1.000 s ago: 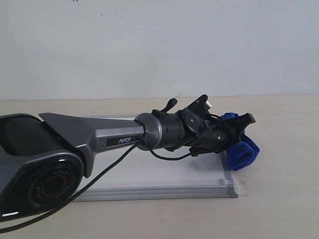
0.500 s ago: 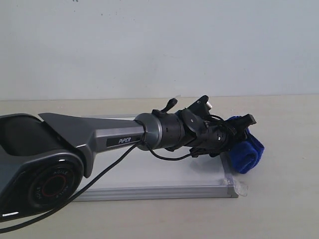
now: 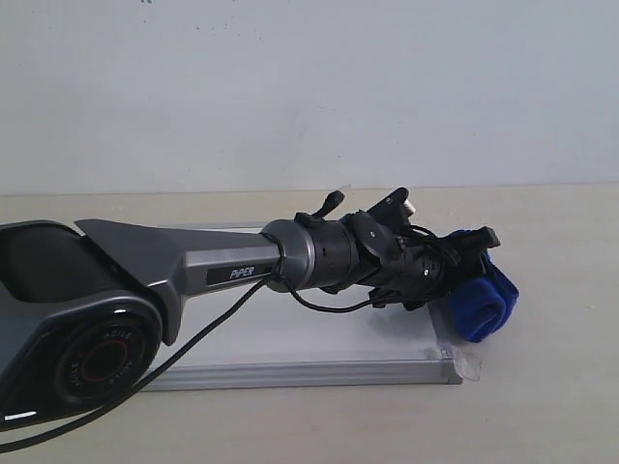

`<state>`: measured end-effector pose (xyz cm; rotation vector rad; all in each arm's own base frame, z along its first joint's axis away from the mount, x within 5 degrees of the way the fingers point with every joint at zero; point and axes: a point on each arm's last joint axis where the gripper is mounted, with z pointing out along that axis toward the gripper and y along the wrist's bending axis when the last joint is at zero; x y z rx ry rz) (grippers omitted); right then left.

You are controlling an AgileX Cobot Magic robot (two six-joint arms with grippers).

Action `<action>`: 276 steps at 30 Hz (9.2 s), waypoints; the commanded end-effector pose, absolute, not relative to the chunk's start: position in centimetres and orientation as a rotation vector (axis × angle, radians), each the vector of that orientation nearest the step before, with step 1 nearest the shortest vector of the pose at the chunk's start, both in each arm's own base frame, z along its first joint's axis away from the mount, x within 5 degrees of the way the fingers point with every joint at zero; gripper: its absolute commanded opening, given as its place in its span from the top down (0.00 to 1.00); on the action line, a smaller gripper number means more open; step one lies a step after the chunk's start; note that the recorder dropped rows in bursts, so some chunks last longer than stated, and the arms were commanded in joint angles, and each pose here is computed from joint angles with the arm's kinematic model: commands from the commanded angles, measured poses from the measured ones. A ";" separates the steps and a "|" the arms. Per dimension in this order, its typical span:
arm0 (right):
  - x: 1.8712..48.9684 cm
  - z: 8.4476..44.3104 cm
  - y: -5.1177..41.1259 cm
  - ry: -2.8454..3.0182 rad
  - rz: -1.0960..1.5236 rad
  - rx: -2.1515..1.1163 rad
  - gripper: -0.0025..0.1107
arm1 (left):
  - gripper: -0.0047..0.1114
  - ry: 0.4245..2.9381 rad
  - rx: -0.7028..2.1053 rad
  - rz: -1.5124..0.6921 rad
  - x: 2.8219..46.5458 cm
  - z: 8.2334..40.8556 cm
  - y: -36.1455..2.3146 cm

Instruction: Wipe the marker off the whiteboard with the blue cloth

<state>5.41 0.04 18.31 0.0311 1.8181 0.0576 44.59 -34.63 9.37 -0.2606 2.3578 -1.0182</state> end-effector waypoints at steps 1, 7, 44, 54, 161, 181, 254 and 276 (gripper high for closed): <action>5.4 18.4 0.0 1.804 0.047 0.033 0.98 | 0.29 2.359 -0.230 -1.012 44.4 9.5 -34.9; 5.4 18.4 0.0 1.804 0.047 0.033 0.98 | 0.27 2.361 -0.231 -1.013 44.4 9.5 -34.8; 5.4 18.4 0.0 1.804 0.047 0.033 0.98 | 0.34 2.423 -0.115 -0.973 45.2 14.5 -32.1; 5.4 18.4 0.0 1.804 0.047 0.033 0.98 | 0.34 2.422 -0.048 -0.928 45.0 15.7 -32.0; 5.4 18.4 0.0 1.804 0.047 0.033 0.98 | 0.93 2.413 0.152 -0.813 42.4 14.4 -34.8; 5.4 18.4 0.0 1.808 0.047 0.034 0.98 | 0.93 2.351 -0.242 -0.914 42.0 12.1 -33.5; 5.4 18.4 0.0 1.808 0.047 0.034 0.98 | 0.93 2.326 0.557 -0.606 19.8 19.6 -22.1; 5.4 18.4 0.0 1.808 0.047 0.034 0.98 | 0.93 2.043 0.786 -0.605 11.4 27.0 -13.4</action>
